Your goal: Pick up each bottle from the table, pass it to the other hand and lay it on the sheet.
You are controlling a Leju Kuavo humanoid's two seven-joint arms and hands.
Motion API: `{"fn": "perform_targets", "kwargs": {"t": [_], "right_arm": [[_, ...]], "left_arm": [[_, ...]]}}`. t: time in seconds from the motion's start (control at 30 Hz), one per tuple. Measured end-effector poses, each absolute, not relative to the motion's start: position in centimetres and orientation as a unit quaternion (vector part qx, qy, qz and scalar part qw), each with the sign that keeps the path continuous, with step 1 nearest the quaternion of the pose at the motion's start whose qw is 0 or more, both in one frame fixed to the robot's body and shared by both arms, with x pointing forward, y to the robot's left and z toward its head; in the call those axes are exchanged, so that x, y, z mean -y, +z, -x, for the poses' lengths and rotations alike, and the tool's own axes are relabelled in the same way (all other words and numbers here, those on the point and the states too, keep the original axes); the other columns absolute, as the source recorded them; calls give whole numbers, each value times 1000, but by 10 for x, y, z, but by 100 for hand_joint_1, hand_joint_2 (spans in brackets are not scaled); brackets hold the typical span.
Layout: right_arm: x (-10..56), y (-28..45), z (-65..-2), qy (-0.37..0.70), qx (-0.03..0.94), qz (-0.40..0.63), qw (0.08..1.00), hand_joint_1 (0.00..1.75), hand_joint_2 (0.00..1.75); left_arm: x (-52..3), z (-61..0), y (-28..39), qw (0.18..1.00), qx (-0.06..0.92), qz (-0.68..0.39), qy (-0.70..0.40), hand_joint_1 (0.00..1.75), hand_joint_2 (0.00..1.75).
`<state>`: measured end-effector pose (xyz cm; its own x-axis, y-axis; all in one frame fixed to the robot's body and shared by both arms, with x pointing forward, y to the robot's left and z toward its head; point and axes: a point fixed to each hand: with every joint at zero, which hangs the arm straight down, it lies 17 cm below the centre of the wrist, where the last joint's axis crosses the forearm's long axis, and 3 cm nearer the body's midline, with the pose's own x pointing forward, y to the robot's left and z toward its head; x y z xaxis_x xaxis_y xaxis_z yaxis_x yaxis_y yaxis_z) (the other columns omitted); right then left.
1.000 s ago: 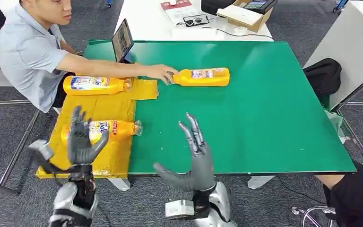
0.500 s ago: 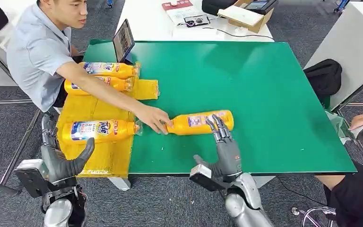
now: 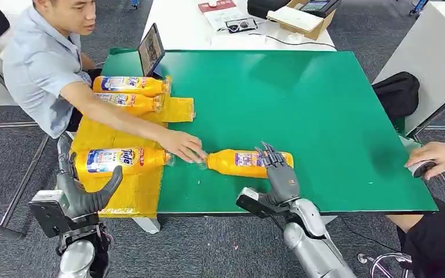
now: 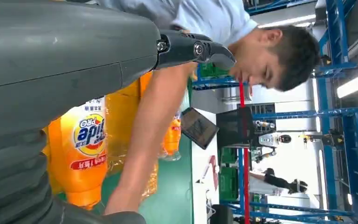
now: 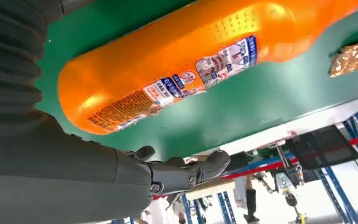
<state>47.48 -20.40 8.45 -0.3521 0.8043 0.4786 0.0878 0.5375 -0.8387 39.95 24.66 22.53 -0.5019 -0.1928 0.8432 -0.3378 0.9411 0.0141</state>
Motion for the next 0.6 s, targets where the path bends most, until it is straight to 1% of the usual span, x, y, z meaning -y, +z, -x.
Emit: {"fn": "perform_targets", "kwargs": {"t": [0.23,0.47,0.6], "right_arm": [[207,68,-495,397,703,301,507,0,175],[223,54,-525,428,649,339,530,0,175],[234,43,-532,450,609,364,543,0,175]], "left_arm": [[-238,-409,229,471,866,-150,68,0,175],[-229,-420,219,493,858,-133,63,0,175],[-227,-423,213,504,852,-124,59,0,175]]}}
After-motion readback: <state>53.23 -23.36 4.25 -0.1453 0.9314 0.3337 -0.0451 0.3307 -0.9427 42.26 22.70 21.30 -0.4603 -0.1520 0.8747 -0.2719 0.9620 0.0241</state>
